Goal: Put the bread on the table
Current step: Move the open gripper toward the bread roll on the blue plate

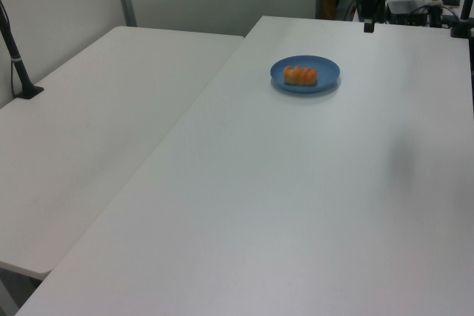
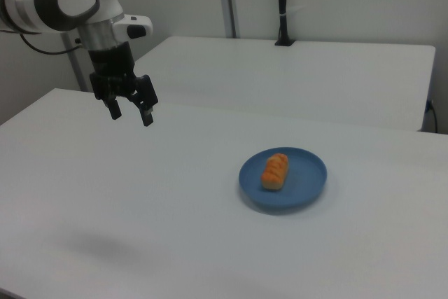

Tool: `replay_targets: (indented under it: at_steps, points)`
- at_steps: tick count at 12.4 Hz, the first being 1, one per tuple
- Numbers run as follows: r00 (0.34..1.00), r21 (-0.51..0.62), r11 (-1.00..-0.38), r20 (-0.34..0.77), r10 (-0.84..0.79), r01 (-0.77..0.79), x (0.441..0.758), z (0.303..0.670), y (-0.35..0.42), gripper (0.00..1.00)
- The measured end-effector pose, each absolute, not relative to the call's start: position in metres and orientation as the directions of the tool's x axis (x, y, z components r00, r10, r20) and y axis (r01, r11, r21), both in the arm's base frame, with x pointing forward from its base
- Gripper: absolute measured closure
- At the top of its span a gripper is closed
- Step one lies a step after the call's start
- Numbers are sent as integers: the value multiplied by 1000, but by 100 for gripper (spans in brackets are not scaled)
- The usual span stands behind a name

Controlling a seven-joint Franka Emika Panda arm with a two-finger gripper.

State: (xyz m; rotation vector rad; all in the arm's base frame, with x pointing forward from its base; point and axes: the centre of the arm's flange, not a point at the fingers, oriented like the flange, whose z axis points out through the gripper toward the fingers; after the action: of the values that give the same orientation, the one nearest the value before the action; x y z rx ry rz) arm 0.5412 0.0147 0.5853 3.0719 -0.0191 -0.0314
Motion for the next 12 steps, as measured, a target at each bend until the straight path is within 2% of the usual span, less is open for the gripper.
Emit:
replay_targets:
  at_steps: [8, 12]
  points:
    - [1000, 69, -998, -18, 2, 3, 542, 587, 11, 0]
    - [996, 72, -993, -22, 89, 91, 559, 587, -41, 0]
